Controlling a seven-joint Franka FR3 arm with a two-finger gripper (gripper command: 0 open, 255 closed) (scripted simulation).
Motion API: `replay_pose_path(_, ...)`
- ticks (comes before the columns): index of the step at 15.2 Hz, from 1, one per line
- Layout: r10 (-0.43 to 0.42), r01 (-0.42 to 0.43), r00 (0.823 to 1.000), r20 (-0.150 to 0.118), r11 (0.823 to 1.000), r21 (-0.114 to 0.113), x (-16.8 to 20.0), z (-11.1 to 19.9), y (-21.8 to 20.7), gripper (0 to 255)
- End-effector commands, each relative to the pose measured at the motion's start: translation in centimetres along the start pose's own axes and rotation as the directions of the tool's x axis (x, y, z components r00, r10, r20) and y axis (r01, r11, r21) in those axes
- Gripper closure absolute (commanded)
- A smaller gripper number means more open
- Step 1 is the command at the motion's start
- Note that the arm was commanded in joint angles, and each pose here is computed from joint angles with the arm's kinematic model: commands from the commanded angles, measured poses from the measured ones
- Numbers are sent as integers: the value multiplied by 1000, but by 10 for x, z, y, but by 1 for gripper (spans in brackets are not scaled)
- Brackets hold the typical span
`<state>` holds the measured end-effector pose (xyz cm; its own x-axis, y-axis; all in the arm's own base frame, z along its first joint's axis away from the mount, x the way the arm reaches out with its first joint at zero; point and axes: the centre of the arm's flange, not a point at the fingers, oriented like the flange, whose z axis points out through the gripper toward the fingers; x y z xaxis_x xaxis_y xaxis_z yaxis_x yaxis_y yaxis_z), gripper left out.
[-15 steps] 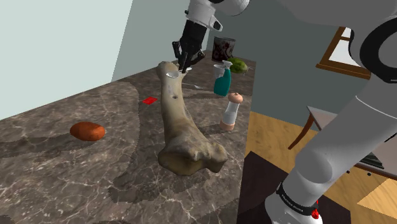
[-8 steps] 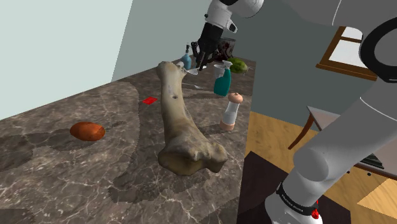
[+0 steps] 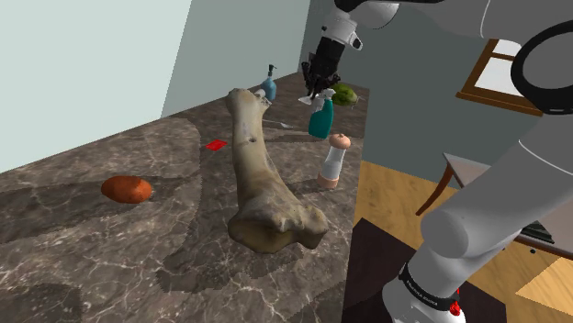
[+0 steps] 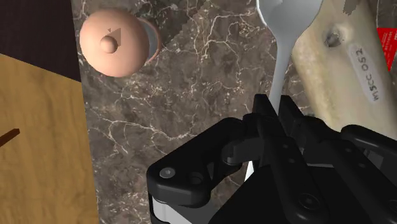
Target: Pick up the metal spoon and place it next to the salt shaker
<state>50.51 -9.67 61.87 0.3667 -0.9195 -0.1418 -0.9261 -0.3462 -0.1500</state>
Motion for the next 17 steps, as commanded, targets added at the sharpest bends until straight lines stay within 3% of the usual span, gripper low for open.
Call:
replay_pose_path(1, -1, 1, 1000, 0, 1000, 0, 26, -5, 14, 255)
replay_pose_path(4, -1, 1, 1000, 0, 1000, 0, 62, -13, 34, 255)
replay_pose_path(17, -1, 1, 1000, 0, 1000, 0, 72, 54, 44, 255)
